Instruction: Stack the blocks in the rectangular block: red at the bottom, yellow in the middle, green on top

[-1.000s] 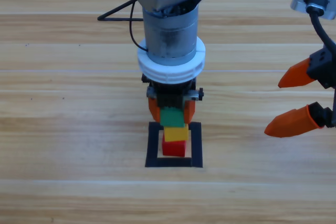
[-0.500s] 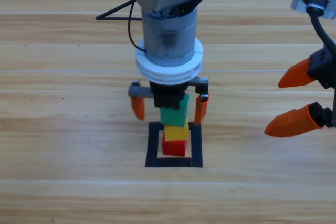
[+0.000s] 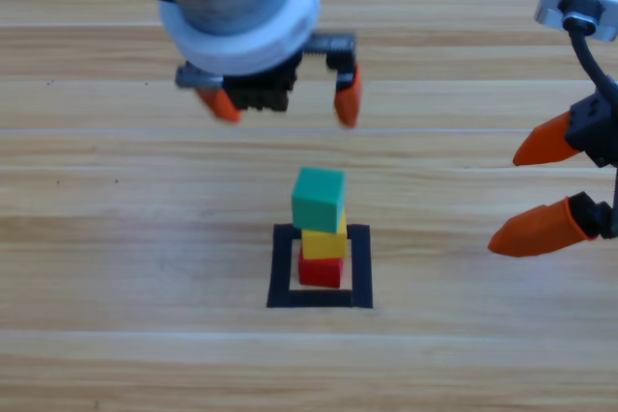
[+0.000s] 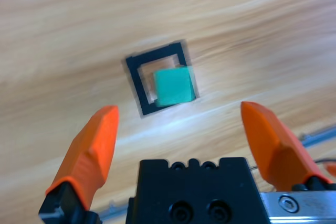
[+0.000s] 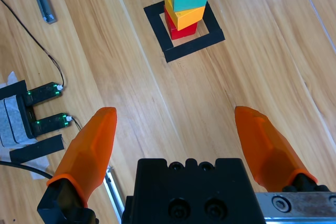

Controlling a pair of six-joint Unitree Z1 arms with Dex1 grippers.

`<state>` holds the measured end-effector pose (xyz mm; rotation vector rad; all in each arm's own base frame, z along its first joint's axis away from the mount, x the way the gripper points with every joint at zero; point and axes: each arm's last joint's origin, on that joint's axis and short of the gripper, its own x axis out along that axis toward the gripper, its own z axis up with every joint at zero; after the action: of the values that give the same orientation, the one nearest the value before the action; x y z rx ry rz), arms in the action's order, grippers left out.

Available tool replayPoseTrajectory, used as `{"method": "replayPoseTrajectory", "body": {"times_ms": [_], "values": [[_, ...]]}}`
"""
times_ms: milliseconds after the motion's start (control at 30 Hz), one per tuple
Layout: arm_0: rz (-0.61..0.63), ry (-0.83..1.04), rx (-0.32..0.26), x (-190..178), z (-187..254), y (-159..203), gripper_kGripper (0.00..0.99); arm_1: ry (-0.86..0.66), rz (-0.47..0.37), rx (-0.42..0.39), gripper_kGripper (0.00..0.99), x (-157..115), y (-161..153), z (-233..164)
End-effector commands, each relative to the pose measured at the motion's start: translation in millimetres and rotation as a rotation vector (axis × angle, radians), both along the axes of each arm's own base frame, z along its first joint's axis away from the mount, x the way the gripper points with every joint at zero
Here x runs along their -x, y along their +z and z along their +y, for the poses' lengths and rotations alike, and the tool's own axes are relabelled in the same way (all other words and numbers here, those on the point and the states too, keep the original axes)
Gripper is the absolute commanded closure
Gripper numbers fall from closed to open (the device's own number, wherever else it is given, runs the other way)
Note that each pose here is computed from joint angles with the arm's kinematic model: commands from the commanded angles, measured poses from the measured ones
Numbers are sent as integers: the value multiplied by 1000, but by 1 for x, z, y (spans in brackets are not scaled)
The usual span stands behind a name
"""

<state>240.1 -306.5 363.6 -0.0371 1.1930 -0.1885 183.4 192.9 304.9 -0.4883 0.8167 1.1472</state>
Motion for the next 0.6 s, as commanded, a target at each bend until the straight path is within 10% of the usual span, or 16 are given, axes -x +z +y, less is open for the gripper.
{"method": "replayPoseTrajectory", "body": {"times_ms": [33,600], "values": [[-292,-382,250,77,74,19,0,-20,9,-2,4,-2,-5,-6],[-289,-540,228,88,74,-1,0,-20,19,7,4,-6,-9,-2]]}}
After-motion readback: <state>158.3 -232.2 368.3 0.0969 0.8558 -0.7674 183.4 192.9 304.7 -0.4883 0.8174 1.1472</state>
